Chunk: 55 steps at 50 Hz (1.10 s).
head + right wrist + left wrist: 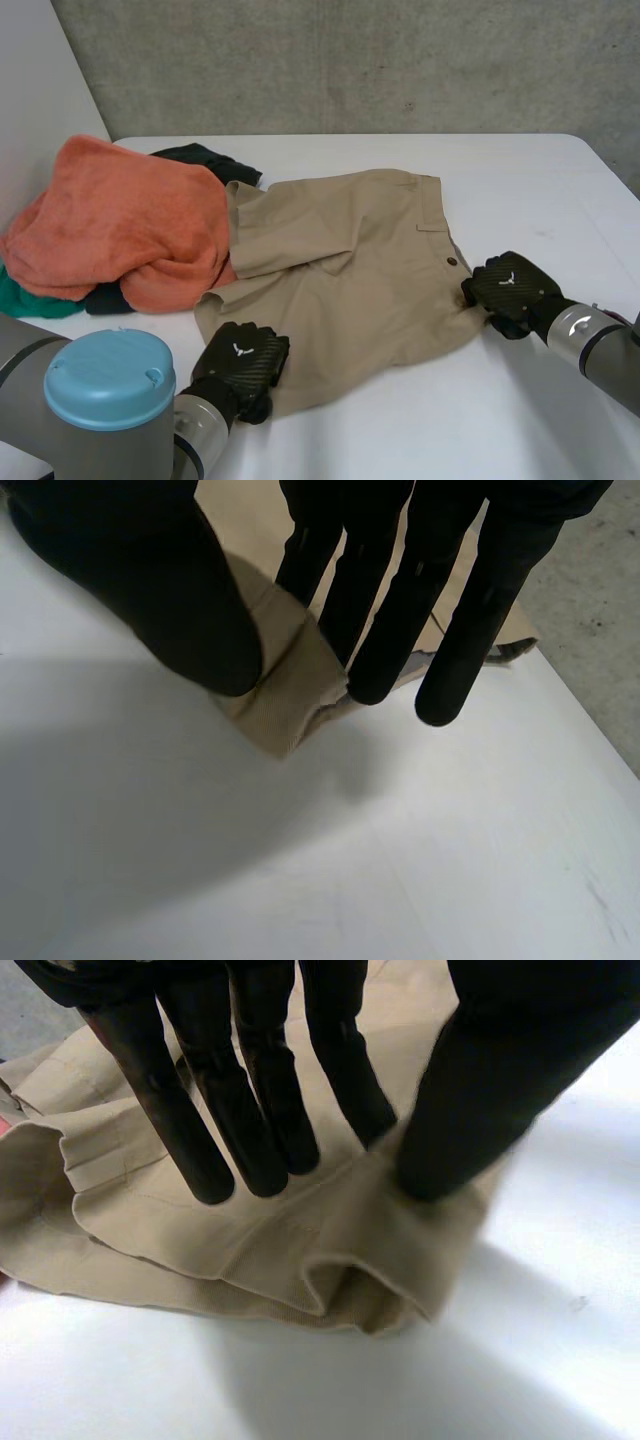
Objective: Fold the laundry.
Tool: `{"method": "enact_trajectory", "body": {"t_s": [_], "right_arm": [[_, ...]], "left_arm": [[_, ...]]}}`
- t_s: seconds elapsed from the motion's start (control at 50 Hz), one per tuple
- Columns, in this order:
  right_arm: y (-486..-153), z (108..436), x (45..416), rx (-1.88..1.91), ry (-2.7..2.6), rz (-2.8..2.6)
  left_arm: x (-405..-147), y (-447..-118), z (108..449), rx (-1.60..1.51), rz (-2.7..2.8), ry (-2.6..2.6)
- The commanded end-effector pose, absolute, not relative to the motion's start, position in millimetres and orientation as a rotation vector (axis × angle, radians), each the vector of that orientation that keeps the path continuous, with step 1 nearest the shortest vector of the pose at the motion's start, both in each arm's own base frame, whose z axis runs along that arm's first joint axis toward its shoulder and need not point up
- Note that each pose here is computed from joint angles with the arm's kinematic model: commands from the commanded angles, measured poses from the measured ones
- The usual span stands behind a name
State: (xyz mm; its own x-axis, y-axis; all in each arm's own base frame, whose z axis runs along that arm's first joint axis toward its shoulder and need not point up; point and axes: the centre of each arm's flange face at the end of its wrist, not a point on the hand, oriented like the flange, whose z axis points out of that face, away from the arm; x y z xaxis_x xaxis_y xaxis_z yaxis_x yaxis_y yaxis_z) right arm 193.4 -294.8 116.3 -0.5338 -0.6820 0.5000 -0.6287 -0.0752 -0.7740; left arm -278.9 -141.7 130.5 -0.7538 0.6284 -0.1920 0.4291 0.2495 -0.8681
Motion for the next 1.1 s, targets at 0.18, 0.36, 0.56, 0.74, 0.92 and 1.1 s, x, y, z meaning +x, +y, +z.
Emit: {"method": "enact_trajectory", "body": {"t_s": [0.18,0.36,0.56,0.74,0.92,1.1], "right_arm": [[-292,130,188,-1.456,2.166,-1.686],[-271,167,184,-1.428,2.21,-1.62],[-271,165,181,-1.385,2.279,-1.605],[-264,177,178,-1.351,2.307,-1.6],[-244,217,167,-1.355,2.351,-1.582],[-234,289,150,-1.445,2.316,-1.861]], "left_arm": [[-277,-140,161,-0.969,1.608,-2.253],[-269,-121,162,-1.017,1.528,-2.296],[-272,-125,139,-1.051,1.449,-2.356],[-280,-136,133,-1.022,1.524,-2.316],[-271,-133,196,-1.051,1.861,-2.17],[-254,-109,317,-0.862,2.242,-1.788]]}}
